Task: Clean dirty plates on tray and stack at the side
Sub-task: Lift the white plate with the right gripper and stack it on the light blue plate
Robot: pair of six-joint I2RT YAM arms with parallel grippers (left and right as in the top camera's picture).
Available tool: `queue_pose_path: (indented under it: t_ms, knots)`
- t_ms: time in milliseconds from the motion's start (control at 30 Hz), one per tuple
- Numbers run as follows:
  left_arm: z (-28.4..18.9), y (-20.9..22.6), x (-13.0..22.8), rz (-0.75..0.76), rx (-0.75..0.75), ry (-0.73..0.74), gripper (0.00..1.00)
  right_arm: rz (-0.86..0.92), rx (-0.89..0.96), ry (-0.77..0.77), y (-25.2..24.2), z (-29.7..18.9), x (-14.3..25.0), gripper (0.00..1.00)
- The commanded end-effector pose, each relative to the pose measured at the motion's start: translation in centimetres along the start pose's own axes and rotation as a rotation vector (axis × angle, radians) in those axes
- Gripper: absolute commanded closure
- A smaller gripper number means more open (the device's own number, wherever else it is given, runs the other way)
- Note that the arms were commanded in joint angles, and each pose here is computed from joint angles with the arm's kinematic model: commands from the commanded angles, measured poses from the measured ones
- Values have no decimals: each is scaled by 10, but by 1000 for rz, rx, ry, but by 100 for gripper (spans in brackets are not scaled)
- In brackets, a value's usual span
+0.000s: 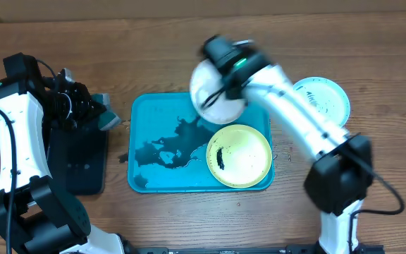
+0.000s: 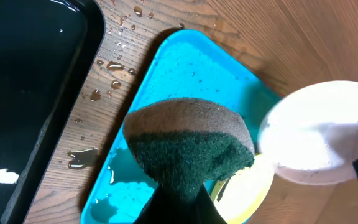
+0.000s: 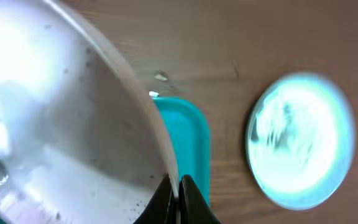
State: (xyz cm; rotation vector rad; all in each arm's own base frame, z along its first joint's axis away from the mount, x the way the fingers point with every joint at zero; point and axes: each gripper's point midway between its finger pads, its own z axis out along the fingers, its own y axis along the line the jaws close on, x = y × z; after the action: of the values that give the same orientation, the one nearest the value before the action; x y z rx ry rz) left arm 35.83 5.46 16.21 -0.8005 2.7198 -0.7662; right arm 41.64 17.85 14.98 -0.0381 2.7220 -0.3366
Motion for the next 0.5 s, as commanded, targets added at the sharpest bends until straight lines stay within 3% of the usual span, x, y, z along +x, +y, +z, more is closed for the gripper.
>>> queue_pose_path:
  t_ms: [0, 200, 467]
  knots:
    - [-4, -6, -1, 39, 24, -6, 96, 284, -287, 192, -47, 4, -6, 96]
    - [-4, -7, -3, 46, 26, -15, 96, 568, -319, 396, -166, 30, 21, 96]
    - [-3, -7, -6, 52, 28, -26, 96, 716, -290, 477, -247, 57, 61, 96]
